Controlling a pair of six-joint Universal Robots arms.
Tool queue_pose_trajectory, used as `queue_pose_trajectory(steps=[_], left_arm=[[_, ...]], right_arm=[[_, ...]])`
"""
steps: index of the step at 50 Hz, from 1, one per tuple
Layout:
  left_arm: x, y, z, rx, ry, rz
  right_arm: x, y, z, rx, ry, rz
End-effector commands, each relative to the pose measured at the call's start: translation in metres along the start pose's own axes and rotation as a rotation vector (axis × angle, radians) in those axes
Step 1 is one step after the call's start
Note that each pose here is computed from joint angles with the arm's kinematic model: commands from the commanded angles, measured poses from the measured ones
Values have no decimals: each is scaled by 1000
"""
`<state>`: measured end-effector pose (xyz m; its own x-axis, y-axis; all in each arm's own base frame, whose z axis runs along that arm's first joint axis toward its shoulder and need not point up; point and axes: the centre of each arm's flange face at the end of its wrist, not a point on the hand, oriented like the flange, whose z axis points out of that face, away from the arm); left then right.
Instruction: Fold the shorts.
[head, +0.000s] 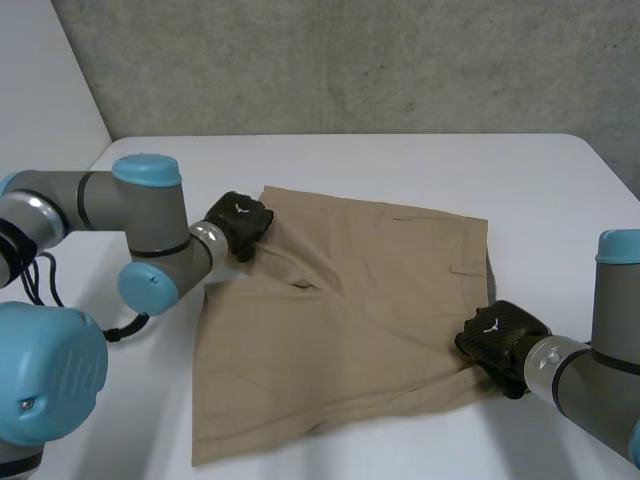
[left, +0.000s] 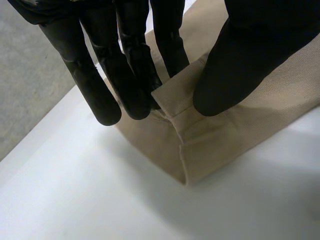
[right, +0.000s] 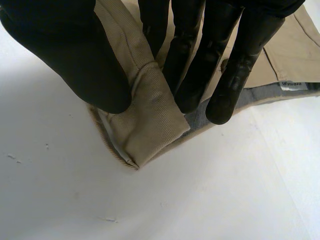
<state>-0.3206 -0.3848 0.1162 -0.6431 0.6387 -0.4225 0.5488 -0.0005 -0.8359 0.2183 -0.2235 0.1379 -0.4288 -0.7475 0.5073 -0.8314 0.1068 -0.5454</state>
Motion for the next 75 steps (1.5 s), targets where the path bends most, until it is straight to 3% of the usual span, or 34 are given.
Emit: queue_pose_trajectory(steps=[1, 7, 19, 23, 28, 31, 32, 38, 43, 48, 58, 66, 75], left_arm=[[-13, -10, -35, -112, -108, 69], [-12, 1, -46, -165, -124, 130], [-8, 3, -55, -186, -137, 130], [-15, -17, -69, -148, -164, 113], [-26, -46, -101, -82, -207, 4], [-25, -57, -129, -60, -214, -113], [-22, -57, -145, -63, -208, -171], [8, -41, -194, -144, -147, -297], [58, -20, -235, -236, -13, -301], [91, 3, -261, -323, 68, -288], [104, 15, -264, -333, 84, -371], [104, 26, -249, -347, -13, -336], [88, -12, -228, -176, -91, -298]], right_arm=[[0, 0, -1, 1, 1, 0], [0, 0, -1, -1, 2, 0], [0, 0, -1, 5, 5, 12], [2, -3, -1, 20, 13, 61], [7, -7, -1, 38, 28, 143], [10, -9, 0, 47, 37, 191], [10, -10, 0, 51, 39, 205], [22, -19, 4, 112, 81, 377], [30, -25, 8, 171, 108, 529], [34, -28, 9, 195, 114, 573], [31, -29, 9, 213, 74, 581], [31, -28, 8, 209, 78, 583], [40, -37, 2, 249, 105, 568]])
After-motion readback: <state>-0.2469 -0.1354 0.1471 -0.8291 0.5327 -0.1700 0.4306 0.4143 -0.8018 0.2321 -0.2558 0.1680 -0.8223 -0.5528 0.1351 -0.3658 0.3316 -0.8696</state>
